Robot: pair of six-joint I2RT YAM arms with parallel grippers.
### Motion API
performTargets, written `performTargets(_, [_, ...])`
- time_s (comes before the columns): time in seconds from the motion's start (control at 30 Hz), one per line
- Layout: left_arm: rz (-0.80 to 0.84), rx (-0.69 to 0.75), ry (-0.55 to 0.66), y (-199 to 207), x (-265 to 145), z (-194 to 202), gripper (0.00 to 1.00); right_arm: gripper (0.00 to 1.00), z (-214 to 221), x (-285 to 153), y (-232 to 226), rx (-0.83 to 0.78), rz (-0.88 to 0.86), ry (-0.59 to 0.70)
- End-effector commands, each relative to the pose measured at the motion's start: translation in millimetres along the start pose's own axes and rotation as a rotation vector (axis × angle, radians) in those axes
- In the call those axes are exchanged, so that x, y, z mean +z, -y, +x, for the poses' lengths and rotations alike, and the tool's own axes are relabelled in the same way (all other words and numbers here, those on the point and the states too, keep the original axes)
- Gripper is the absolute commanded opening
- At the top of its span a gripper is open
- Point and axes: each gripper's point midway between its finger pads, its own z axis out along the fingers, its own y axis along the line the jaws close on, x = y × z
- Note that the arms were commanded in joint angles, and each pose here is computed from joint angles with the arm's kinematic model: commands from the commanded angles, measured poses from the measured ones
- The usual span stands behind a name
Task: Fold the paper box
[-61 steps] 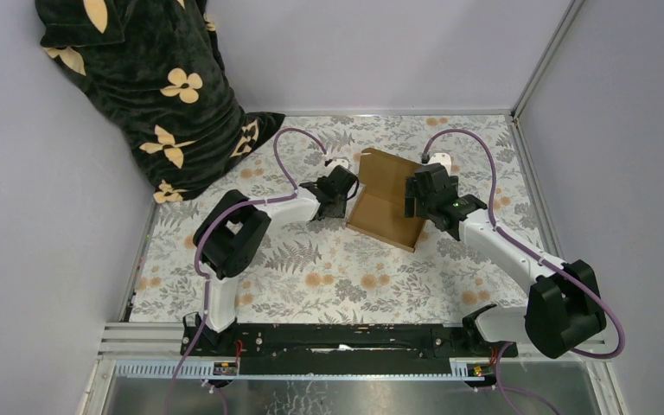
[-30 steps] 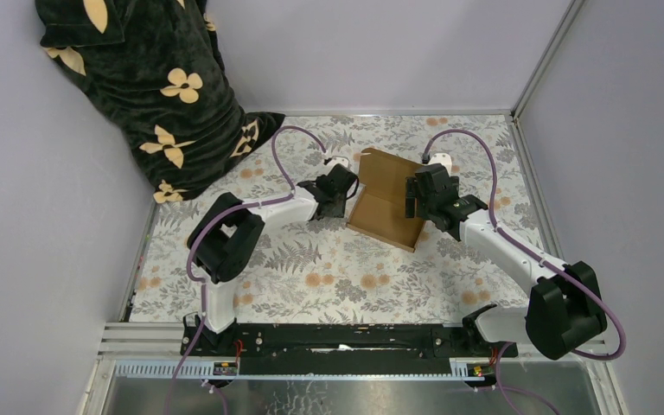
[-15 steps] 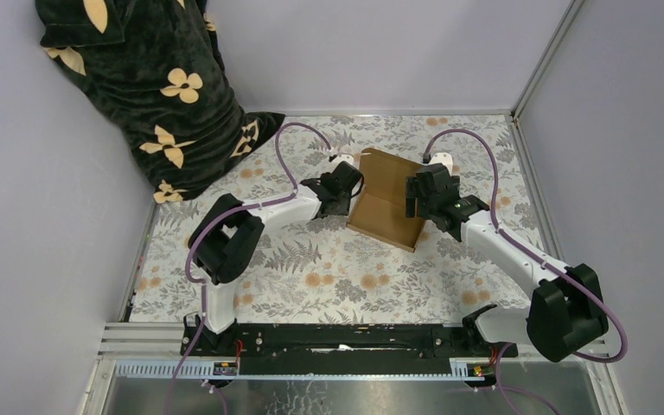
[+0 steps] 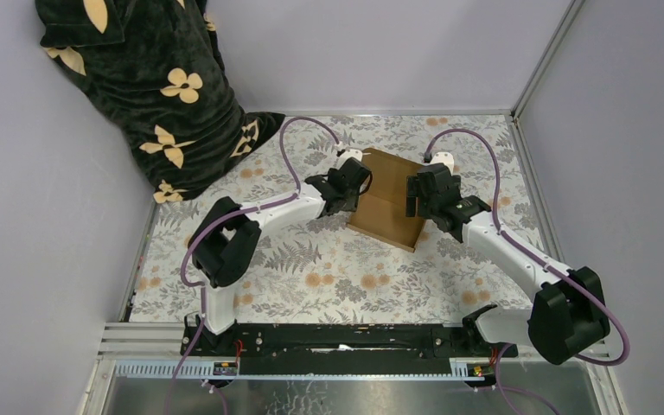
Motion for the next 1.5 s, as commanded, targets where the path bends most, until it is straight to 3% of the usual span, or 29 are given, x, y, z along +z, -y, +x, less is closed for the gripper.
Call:
performTargets(0.0, [0.01,-0.011,0.052,13,-14,-20,0.3,0.81,-13,-11,0,0.024,-0.016,0.04])
performTargets(0.77, [0.106,0.039,0.019,86,-4,-3,0.31,0.82,-11,-22,13,0.025,0.025,0.056])
performTargets(1.03, [0.105,0.044,0.015,92,0,2,0.56,0.82,-11,-24,13,0.029,0.02,0.056])
performTargets(1.3, [0.112,0.053,0.035,93,-6,-8,0.6,0.82,-13,-27,12,0.032,0.013,0.056])
performTargets(1.47, [0.125,0.046,0.091,81,-40,-27,0.61,0.82,-22,-43,11,0.03,-0.023,0.076])
